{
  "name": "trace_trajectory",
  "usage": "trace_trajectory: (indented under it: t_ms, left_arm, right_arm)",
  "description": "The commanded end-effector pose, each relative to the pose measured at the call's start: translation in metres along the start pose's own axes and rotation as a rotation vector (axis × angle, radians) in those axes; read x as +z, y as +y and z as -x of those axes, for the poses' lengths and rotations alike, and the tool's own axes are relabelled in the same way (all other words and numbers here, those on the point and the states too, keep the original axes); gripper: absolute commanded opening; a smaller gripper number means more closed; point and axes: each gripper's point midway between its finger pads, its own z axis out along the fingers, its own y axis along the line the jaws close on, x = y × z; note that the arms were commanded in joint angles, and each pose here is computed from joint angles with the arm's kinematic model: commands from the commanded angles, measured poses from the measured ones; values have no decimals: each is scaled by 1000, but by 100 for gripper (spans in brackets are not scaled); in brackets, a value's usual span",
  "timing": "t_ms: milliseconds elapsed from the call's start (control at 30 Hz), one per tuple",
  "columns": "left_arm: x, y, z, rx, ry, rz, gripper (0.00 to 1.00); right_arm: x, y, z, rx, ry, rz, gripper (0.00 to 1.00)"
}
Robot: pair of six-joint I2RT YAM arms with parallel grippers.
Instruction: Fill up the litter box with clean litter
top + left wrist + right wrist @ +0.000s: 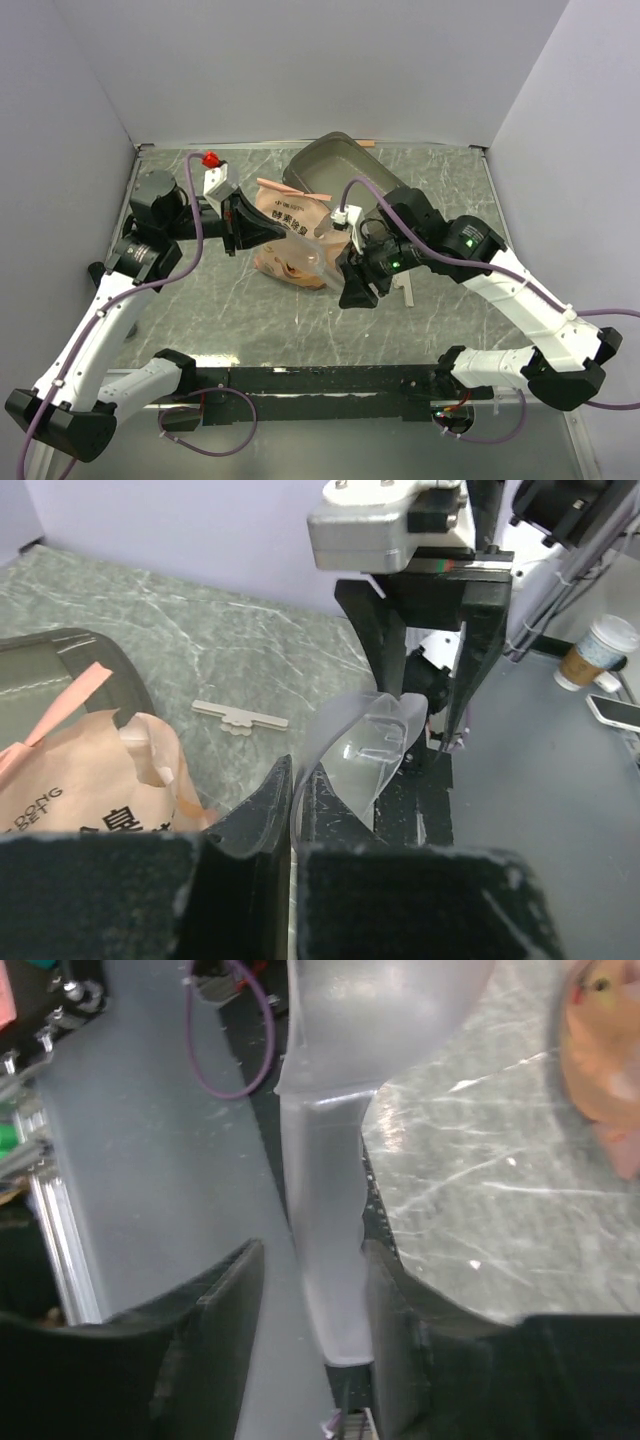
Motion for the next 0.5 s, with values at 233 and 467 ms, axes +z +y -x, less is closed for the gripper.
trace_trajectory:
  t_ms: [233, 467]
  left_arm:
    - [-10, 8, 20, -70, -71, 198, 1]
    - [-17, 9, 36, -197, -177, 285, 1]
  right_arm:
    - [-60, -35, 40, -89, -237, -386, 76]
    - [-73, -39, 62, -83, -453, -431, 85]
